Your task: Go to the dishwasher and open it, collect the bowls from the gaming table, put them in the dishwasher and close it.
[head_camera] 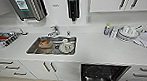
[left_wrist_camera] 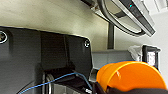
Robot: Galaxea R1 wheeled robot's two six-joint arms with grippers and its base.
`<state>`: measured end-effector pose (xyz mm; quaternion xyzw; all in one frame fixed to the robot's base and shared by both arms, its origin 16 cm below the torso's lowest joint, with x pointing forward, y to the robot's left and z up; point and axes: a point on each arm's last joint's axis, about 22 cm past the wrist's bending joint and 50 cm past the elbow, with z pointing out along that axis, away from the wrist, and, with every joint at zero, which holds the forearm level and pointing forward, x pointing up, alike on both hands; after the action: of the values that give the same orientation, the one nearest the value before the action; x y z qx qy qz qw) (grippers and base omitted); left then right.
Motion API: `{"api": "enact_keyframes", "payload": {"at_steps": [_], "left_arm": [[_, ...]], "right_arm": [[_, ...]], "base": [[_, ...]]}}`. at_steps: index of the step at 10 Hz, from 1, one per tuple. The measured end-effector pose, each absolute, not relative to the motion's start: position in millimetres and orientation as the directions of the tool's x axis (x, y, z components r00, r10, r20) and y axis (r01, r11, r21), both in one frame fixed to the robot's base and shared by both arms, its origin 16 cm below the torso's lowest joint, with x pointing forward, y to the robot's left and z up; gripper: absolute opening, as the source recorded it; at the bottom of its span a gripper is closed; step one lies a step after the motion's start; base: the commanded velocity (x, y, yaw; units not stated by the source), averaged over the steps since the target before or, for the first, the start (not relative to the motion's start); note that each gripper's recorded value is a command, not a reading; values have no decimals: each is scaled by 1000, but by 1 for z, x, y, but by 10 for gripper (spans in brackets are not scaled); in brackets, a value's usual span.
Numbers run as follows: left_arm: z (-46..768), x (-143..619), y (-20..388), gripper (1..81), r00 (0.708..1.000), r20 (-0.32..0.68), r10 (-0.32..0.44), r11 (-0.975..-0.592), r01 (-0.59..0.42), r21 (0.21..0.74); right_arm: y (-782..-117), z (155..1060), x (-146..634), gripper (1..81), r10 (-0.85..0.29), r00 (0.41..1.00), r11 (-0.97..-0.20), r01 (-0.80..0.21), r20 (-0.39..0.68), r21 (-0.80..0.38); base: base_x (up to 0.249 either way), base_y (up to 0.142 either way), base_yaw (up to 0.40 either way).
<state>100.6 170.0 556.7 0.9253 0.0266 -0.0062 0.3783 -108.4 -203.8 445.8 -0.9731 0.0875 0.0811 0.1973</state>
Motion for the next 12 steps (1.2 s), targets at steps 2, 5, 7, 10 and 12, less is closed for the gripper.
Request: {"api": "enact_keyframes", "payload": {"at_steps": [2, 5, 7, 10, 12], "left_arm": [[562, 121, 183, 10, 998, -64, 30, -727, 65, 683], [559, 159, 184, 10, 994, -113, 9, -749, 81, 657], [552, 186, 183, 10, 990, -144, -2, -773, 90, 628], [566, 263, 172, 10, 995, -95, -26, -800, 36, 598], [579, 317, 163, 10, 998, -61, -36, -817, 5, 577]], "right_arm": [[-201, 450, -128, 10, -141, 959, -904, -225, -245, -363], [-201, 458, -158, 10, -145, 935, -903, -258, -323, -342], [-201, 462, -174, 10, -147, 918, -903, -276, -368, -329], [-198, 463, -175, 10, -150, 915, -900, -283, -375, -330], [-198, 463, -174, 10, -151, 915, -900, -284, -375, -331]], "base": [[0, 0, 0], [0, 0, 0], [0, 0, 0], [0, 0, 0], [0, 0, 0]]}}
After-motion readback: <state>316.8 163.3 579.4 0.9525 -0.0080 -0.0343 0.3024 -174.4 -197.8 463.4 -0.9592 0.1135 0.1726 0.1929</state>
